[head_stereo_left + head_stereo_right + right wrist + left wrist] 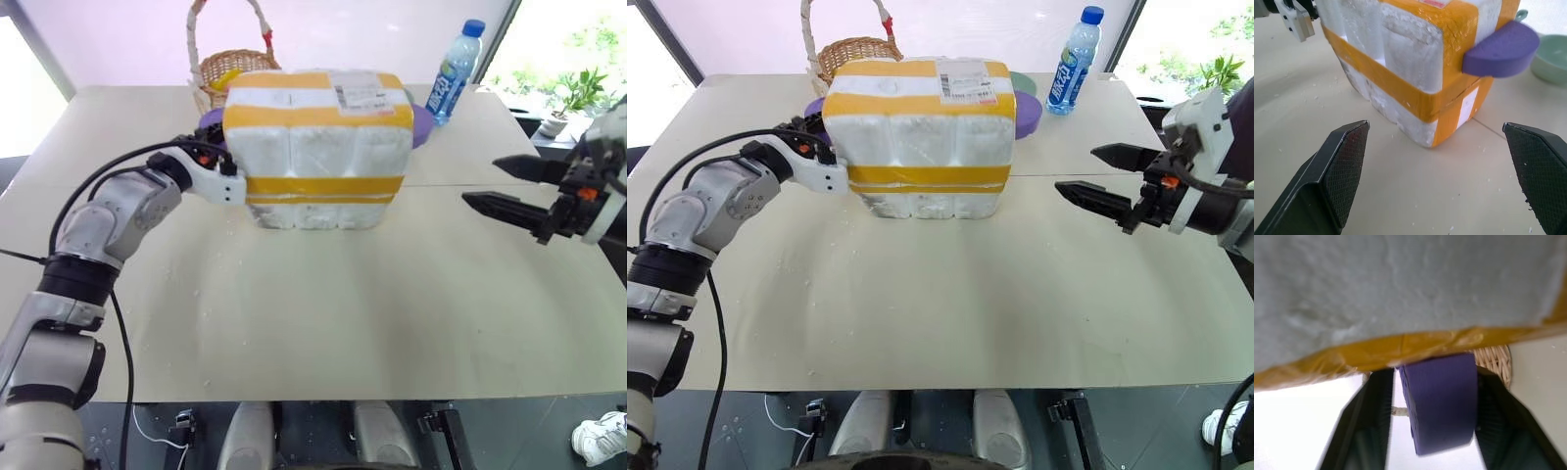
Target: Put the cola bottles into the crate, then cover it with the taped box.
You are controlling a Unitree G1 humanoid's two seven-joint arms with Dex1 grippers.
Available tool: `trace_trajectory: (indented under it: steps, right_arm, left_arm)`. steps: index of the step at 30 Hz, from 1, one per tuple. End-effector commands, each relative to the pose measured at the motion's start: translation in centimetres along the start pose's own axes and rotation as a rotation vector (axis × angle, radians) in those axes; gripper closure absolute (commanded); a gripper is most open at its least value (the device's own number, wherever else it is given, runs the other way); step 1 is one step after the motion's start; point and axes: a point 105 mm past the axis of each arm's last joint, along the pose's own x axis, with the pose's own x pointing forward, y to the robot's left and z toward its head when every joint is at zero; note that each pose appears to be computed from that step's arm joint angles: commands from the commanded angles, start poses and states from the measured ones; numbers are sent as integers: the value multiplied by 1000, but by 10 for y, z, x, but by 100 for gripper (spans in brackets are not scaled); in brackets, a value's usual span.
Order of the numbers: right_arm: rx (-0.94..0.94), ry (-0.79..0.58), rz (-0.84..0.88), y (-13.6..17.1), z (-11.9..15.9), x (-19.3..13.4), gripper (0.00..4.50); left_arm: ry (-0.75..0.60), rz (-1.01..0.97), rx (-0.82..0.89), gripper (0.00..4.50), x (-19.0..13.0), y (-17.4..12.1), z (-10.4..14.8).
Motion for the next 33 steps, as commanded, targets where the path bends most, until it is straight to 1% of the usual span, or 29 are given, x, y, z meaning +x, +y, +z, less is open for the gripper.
trace_trajectory:
  steps: [1,4,6,7,8,9,10,12,14,16,17,18,19,20,21,23,25,27,33]
  right_arm:
    - [-81,-35,-33,-2,18,-10,0]
    - [-84,-31,-39,-3,18,-11,0]
    - [-85,-28,-43,-3,17,-12,0]
    - [-84,-26,-44,-4,16,-13,0]
    - [-82,-25,-46,-4,14,-14,0]
    - [-77,-23,-47,-4,12,-14,0]
    - [-74,-22,-48,-5,11,-14,0]
    - [-69,-22,-49,-6,8,-13,0]
    - [-67,-22,-48,-8,7,-11,0]
    - [-70,-27,-39,-8,7,-8,0]
    - [-72,-29,-34,-9,8,-6,0]
    - [-77,-31,-26,-9,9,-5,0]
    - [-81,-32,-18,-9,11,-3,0]
    - [-87,-35,-8,-9,12,-2,0]
    - [-92,-36,-1,-9,14,-1,0]
    - [-97,-46,29,-7,17,2,0]
    - [-108,-41,61,-5,18,4,0]
    - [-123,-26,77,-6,18,7,0]
    - [-133,-26,99,-11,23,13,0]
  left_arm:
    - [-51,114,25,69,-8,22,8]
    - [-93,141,-31,69,-27,25,7]
    - [-145,126,-102,69,-40,22,9]
    - [-177,120,-202,69,-50,22,10]
    - [-224,86,-307,69,-62,18,13]
    - [-242,16,-395,69,-75,10,12]
    - [-255,-35,-450,69,-84,4,12]
    - [-220,-214,-576,69,-99,-17,2]
    - [-198,-330,-685,69,-111,-28,-5]
    - [-172,-453,-877,69,-121,-33,-13]
    - [-144,-480,-1026,69,-124,-30,-20]
    - [-168,-489,-1246,69,-127,-13,-24]
    - [-214,-510,-1423,69,-130,4,-25]
    - [-287,-546,-1573,69,-135,22,-24]
    - [-341,-572,-1655,69,-140,34,-23]
    - [-374,-601,-1724,69,-146,48,-31]
    - [-334,-619,-1740,69,-147,48,-40]
    - [-291,-622,-1708,69,-144,46,-47]
    - [-239,-621,-1642,69,-144,54,-59]
